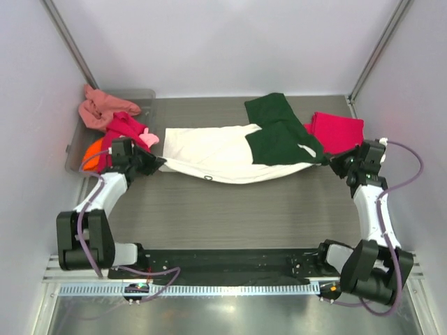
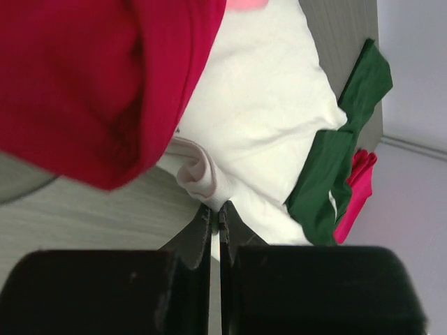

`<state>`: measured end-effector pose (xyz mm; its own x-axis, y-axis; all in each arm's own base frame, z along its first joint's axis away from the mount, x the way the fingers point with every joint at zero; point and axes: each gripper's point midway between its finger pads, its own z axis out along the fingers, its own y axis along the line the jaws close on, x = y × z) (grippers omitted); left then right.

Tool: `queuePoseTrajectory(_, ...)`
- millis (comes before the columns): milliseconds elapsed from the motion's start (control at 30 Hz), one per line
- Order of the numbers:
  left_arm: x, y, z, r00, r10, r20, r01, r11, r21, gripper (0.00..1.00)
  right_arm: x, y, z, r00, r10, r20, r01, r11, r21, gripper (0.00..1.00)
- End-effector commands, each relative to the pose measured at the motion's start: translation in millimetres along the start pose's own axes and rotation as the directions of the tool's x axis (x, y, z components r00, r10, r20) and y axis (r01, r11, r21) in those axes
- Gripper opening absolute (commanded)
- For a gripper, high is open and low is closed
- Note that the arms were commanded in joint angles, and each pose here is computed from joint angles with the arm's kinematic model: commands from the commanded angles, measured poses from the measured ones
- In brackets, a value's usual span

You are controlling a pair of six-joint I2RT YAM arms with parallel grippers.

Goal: Fold and stack the t-shirts
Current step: Fold the tshirt

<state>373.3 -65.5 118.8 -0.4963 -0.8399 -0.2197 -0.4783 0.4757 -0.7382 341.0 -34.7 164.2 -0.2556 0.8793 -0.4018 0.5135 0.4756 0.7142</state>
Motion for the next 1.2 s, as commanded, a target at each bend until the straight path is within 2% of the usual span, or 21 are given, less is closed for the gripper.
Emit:
queuePoseTrajectory(0, -2, -13, -22, 0.992, 0.105, 0.071, -0.112, 0.988, 0.110, 0.00, -7, -18, -17, 0.991, -0.077, 0.108, 0.074, 0.997, 0.030, 0.01)
queuePoseTrajectory(67, 13, 13, -30, 0.992, 0.109, 0.059, -0.113, 0.992, 0.062, 0.00, -3, -35, -30, 0.987, -0.062, 0.146, 0.050, 0.996, 0.079, 0.01)
queuePoseTrajectory(100, 16, 22, -32, 0.992, 0.111, 0.063, -0.113, 0.993, 0.040, 0.00, 9, -59, -32, 0.990, -0.049, 0.135, 0.030, 0.989, 0.142, 0.01)
queuePoseTrajectory(167, 31, 48, -39, 0.992, 0.110, 0.058, -0.110, 0.994, -0.003, 0.00, 16, -65, -45, 0.985, -0.030, 0.169, 0.010, 0.993, 0.119, 0.01)
queuePoseTrajectory(233, 38, 65, -44, 0.993, 0.092, 0.072, -0.090, 0.995, -0.029, 0.00, 32, -88, -48, 0.986, -0.017, 0.166, -0.010, 0.987, 0.158, 0.01)
queuePoseTrajectory(267, 44, 75, -50, 0.993, 0.085, 0.086, -0.083, 0.996, -0.030, 0.01, 31, -86, -56, 0.979, -0.006, 0.202, -0.020, 0.992, 0.125, 0.01)
queuePoseTrajectory(300, 44, 83, -51, 0.991, 0.073, 0.111, -0.068, 0.997, -0.046, 0.02, 38, -103, -56, 0.979, 0.002, 0.206, -0.037, 0.985, 0.170, 0.01)
queuePoseTrajectory(400, 55, 104, -59, 0.990, 0.028, 0.139, -0.020, 0.998, -0.061, 0.07, 47, -115, -65, 0.974, 0.020, 0.228, -0.060, 0.984, 0.170, 0.04)
queuePoseTrajectory(500, 63, 122, -67, 0.986, -0.005, 0.168, 0.018, 0.997, -0.078, 0.20, 52, -126, -73, 0.971, 0.030, 0.238, -0.080, 0.976, 0.202, 0.18)
queuePoseTrajectory(533, 65, 132, -69, 0.984, -0.013, 0.179, 0.033, 0.994, -0.107, 0.35, 48, -134, -78, 0.962, 0.031, 0.272, -0.100, 0.965, 0.244, 0.40)
queuePoseTrajectory(567, 65, 137, -71, 0.981, -0.023, 0.192, 0.046, 0.992, -0.117, 0.46, 48, -137, -83, 0.961, 0.028, 0.276, -0.104, 0.959, 0.265, 0.53)
queuePoseTrajectory(600, 66, 143, -77, 0.977, -0.028, 0.211, 0.057, 0.990, -0.131, 0.58, 44, -133, -90, 0.956, 0.019, 0.294, -0.099, 0.961, 0.259, 0.60)
queuePoseTrajectory(633, 64, 145, -80, 0.972, -0.029, 0.231, 0.062, 0.989, -0.138, 0.79, 39, -131, -92, 0.950, 0.000, 0.313, -0.084, 0.963, 0.255, 0.71)
queuePoseTrajectory(733, 53, 124, -97, 0.957, 0.024, 0.289, -0.003, 0.997, -0.073, 0.99, 20, -109, -100, 0.930, -0.072, 0.361, -0.004, 0.979, 0.206, 0.75)
queuePoseTrajectory(800, 46, 103, -111, 0.945, 0.089, 0.314, -0.084, 0.996, -0.030, 0.99, 7, -80, -100, 0.921, -0.134, 0.367, 0.091, 0.987, 0.133, 0.75)
queuePoseTrajectory(900, 46, 70, -121, 0.942, 0.135, 0.308, -0.166, 0.983, 0.075, 1.00, 3, -59, -86, 0.939, -0.210, 0.273, 0.183, 0.976, 0.118, 0.72)
queuePoseTrajectory(933, 42, 56, -125, 0.940, 0.150, 0.308, -0.189, 0.977, 0.102, 1.00, 11, -54, -71, 0.953, -0.240, 0.184, 0.226, 0.969, 0.097, 0.69)
queuePoseTrajectory(1000, 34, 29, -128, 0.930, 0.171, 0.326, -0.234, 0.958, 0.166, 0.99, -2, -30, -64, 0.947, -0.260, 0.187, 0.255, 0.966, 0.051, 0.67)
queuePoseTrajectory(1067, 22, 5, -123, 0.920, 0.223, 0.322, -0.290, 0.941, 0.175, 0.99, -6, -22, -43, 0.951, -0.275, 0.140, 0.272, 0.961, 0.040, 0.64)
queuePoseTrajectory(1167, 1, -33, -106, 0.912, 0.288, 0.292, -0.344, 0.925, 0.162, 1.00, -28, 13, -25, 0.945, -0.293, 0.143, 0.296, 0.955, -0.004, 0.62)
